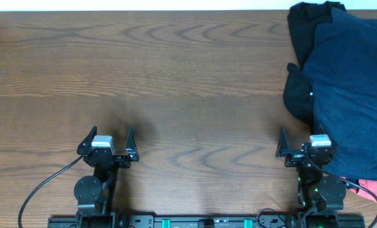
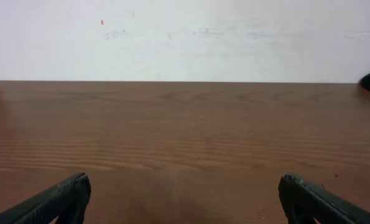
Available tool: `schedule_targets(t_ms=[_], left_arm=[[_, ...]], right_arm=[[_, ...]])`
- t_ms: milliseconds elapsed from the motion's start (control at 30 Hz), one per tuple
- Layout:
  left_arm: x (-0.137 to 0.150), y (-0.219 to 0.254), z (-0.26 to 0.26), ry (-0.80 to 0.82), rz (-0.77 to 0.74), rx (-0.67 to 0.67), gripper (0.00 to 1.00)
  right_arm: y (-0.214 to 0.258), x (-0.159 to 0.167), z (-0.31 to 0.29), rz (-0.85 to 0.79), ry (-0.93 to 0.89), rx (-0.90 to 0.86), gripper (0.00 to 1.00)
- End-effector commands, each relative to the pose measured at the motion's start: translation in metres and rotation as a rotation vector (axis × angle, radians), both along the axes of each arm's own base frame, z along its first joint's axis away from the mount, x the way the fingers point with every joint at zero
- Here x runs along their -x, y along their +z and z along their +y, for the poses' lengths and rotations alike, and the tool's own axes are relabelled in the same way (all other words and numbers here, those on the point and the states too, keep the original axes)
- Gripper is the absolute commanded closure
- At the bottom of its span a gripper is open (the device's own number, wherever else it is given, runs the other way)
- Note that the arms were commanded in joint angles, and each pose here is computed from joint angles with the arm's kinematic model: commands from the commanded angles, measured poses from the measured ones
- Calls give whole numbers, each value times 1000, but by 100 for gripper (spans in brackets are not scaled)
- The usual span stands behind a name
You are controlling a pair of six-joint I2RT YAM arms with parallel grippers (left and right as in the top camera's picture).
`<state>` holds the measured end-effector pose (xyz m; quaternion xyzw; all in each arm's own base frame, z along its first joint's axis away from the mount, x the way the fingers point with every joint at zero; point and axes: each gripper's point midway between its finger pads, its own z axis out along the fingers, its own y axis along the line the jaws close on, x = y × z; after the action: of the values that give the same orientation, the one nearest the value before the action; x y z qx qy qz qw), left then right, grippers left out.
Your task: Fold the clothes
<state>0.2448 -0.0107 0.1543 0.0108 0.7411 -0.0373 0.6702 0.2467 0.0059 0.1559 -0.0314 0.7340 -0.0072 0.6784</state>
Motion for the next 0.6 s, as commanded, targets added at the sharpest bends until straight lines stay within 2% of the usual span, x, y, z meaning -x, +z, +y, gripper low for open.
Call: schedule_targets(t_ms=[0,233,567], left_arm=[[30,8,-10,-29,396,107,2],[30,8,-10,-29,396,107,2],[30,4,-10,-28,403,107,2]], right_arm=[[-93,59,-27,578,-225,-152,1],[-74,51,-27,471,-214,-165,1],[-75,52,-27,474,-217,-166,1]])
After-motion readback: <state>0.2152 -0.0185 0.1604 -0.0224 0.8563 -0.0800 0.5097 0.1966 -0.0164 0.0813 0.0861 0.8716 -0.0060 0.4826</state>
